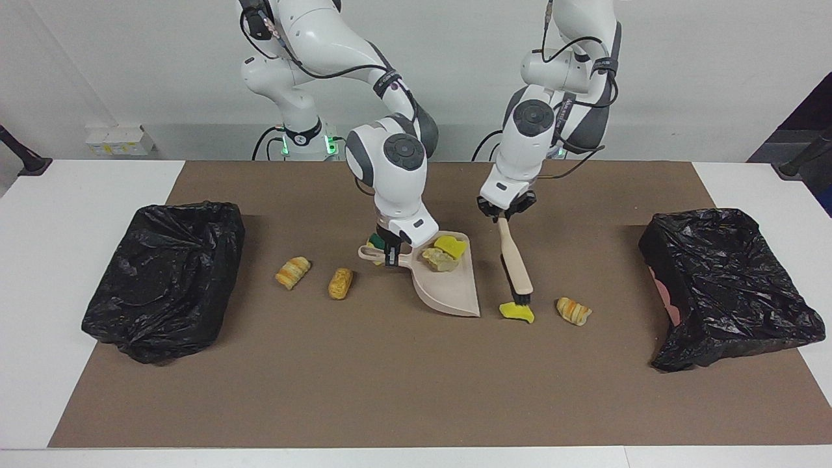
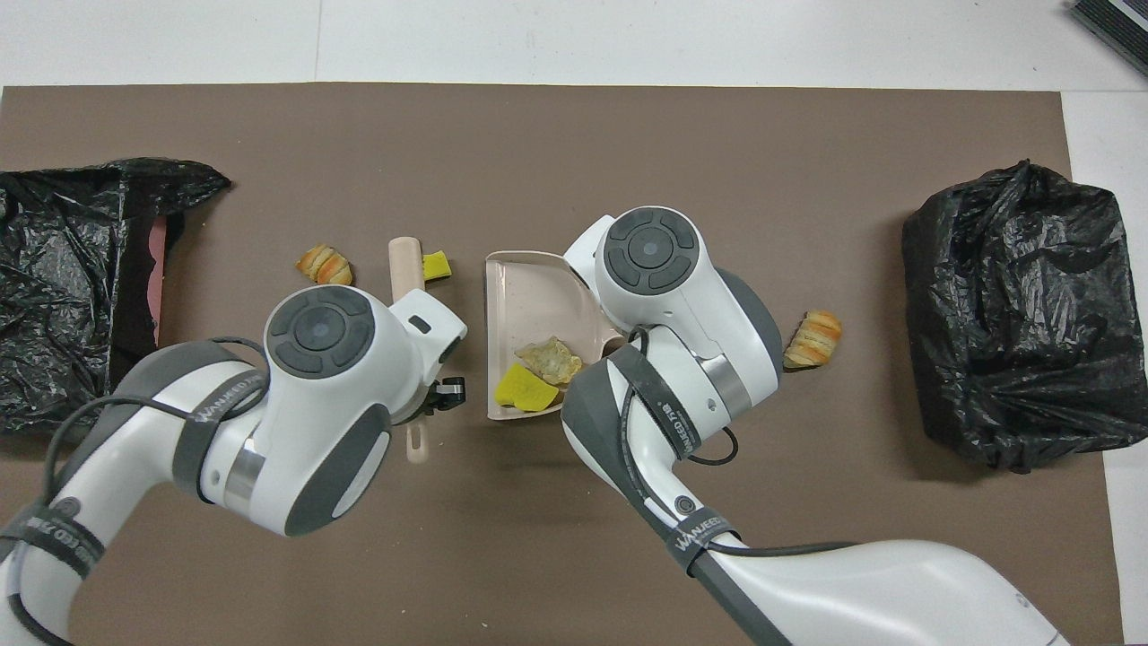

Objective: Sweep and dump trash in bin
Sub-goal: 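Reach the brush to the far bread piece and sweep it into the dustpan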

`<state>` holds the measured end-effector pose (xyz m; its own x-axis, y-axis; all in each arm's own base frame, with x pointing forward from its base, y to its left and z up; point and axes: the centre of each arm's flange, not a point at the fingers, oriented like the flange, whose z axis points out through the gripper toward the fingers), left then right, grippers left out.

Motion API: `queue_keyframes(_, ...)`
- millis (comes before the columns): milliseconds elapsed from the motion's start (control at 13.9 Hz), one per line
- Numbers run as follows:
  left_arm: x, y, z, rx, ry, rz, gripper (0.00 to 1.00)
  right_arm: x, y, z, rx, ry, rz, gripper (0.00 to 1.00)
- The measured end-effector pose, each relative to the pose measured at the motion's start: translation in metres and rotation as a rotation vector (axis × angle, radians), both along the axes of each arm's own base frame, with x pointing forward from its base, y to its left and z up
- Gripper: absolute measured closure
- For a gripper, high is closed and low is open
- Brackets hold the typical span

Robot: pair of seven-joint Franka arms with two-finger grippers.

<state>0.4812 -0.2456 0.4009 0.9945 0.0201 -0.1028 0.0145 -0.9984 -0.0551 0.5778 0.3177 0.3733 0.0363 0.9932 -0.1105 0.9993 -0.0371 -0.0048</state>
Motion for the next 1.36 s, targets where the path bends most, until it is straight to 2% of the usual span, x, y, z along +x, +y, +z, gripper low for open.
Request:
queue_keyframes(359,0.049,0.11,-0.003,-0.025,0.015,-0.157,0.73,-0.002,0.001,-0.001,-0.004,0.003,-0.032,0.69)
queue_keyframes(575,0.069,0.163,-0.01,-0.027,0.027,-0.185,0.73,-0.006,0.007,-0.001,-0.007,0.001,-0.065,0.69)
queue_keyframes(1006,0.086,0.198,-0.036,-0.021,0.065,-0.191,0.73,-0.006,0.008,-0.001,-0.008,0.001,-0.07,0.69)
queue_keyframes(1365,0.084,0.174,-0.046,-0.021,0.084,-0.239,0.73,-0.006,0.007,-0.001,-0.008,0.001,-0.07,0.69)
